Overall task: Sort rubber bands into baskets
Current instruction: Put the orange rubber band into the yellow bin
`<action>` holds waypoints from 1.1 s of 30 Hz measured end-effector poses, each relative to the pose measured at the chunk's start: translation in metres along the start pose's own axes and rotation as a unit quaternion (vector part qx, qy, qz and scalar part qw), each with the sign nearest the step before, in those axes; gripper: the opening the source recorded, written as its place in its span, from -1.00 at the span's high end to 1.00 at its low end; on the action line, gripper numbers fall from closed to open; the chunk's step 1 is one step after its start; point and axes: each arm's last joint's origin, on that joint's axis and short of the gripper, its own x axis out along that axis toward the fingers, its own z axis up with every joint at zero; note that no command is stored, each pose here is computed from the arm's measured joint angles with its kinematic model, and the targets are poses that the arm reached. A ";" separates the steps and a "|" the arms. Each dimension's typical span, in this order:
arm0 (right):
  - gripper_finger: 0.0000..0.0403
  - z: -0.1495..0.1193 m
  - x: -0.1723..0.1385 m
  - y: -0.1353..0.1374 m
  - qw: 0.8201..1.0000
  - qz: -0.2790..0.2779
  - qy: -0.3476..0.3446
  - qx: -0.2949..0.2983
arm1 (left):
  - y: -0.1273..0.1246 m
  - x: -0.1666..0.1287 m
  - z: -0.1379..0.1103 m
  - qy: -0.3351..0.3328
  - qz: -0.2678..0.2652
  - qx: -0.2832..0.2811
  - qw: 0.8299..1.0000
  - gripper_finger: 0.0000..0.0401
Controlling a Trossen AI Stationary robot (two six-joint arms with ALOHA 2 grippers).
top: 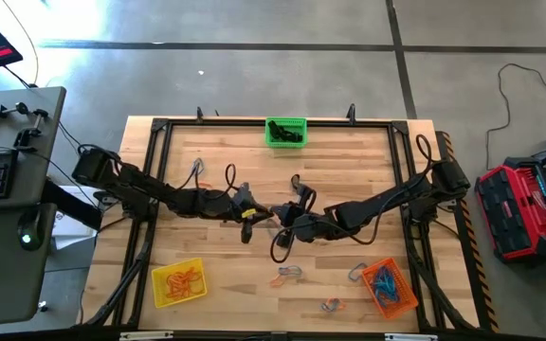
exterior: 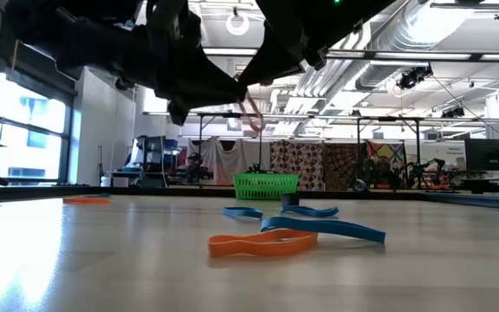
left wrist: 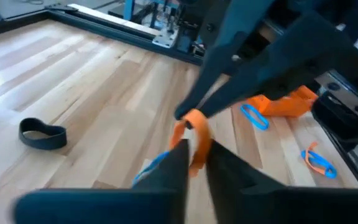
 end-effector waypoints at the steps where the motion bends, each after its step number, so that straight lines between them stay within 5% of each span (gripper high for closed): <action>1: 0.99 0.000 0.000 0.000 1.000 0.001 0.000 0.002 | -0.001 -0.001 0.001 0.004 -0.007 0.005 1.000 0.89; 9: 0.62 -0.001 -0.002 0.003 1.000 0.006 0.001 -0.014 | -0.002 -0.022 0.013 0.054 -0.038 0.039 0.997 0.99; 16: 0.30 0.006 -0.012 -0.003 1.000 0.005 -0.002 -0.018 | -0.014 -0.071 0.031 0.119 -0.126 0.046 0.984 0.99; 25: 0.40 0.004 -0.019 -0.010 0.999 -0.005 0.024 -0.025 | -0.045 -0.134 0.025 0.201 -0.206 0.030 0.957 1.00; 33: 0.58 -0.004 -0.020 -0.011 0.998 -0.019 0.058 -0.015 | -0.077 -0.167 -0.011 0.335 -0.235 0.011 0.912 1.00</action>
